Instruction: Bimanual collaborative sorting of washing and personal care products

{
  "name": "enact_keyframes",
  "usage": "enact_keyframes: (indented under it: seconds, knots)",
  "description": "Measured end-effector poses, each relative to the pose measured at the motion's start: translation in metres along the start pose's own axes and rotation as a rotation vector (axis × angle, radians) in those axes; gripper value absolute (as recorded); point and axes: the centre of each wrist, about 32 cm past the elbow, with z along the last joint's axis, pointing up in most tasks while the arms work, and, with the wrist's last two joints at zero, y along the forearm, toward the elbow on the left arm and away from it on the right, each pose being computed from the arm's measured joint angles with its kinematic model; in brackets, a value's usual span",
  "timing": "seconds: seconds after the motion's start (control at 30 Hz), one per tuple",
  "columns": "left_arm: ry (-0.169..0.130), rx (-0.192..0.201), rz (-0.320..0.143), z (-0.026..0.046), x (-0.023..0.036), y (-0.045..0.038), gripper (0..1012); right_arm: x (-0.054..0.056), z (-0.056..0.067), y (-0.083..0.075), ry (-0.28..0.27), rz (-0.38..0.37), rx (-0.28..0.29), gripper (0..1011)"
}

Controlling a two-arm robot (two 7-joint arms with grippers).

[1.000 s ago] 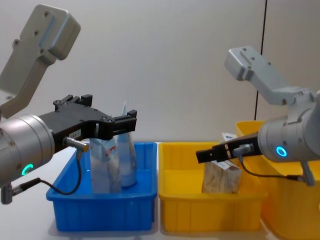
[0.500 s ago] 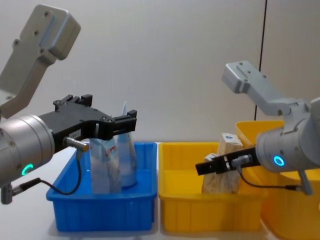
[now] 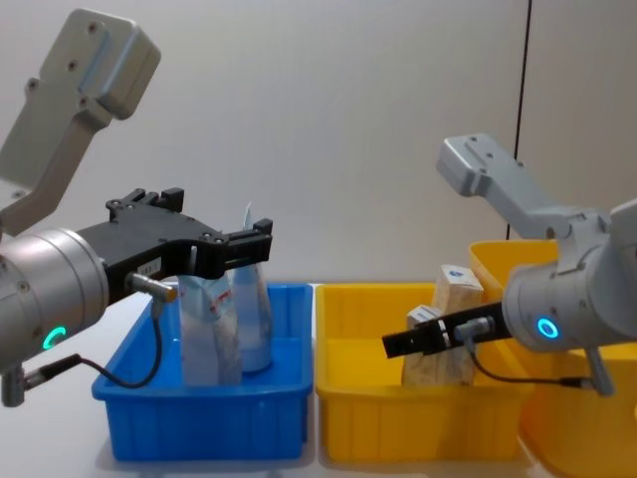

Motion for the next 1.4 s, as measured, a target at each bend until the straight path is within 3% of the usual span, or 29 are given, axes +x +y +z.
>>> enact_keyframes:
  seconds: [0.2, 0.37, 0.53, 0.67, 0.8, 0.9, 1.4]
  knots:
    - [0.0, 0.0, 0.0, 0.0, 0.0, 0.0, 1001, 0.0002, -0.0002, 0.0013, 0.005, 0.005, 0.0, 933]
    - [0.0, 0.0, 0.0, 0.0, 0.0, 0.0, 1001, 0.0002, -0.0003, 0.0019, 0.007, 0.008, 0.0, 807]
    - [0.0, 0.0, 0.0, 0.0, 0.0, 0.0, 1001, 0.0002, -0.0005, 0.0024, 0.008, 0.011, 0.0, 604]
    - [0.0, 0.0, 0.0, 0.0, 0.0, 0.0, 1002, 0.0002, -0.0006, 0.0026, 0.009, 0.011, -0.001, 528]
    - [0.0, 0.0, 0.0, 0.0, 0.0, 0.0, 1001, 0.0003, -0.0006, 0.0028, 0.01, 0.012, 0.0, 362]
    - [0.0, 0.0, 0.0, 0.0, 0.0, 0.0, 1002, 0.0003, -0.0004, 0.0029, 0.011, 0.013, 0.001, 305]
    - [0.0, 0.0, 0.0, 0.0, 0.0, 0.0, 1001, 0.0004, -0.0003, 0.0024, 0.011, 0.015, 0.009, 275]
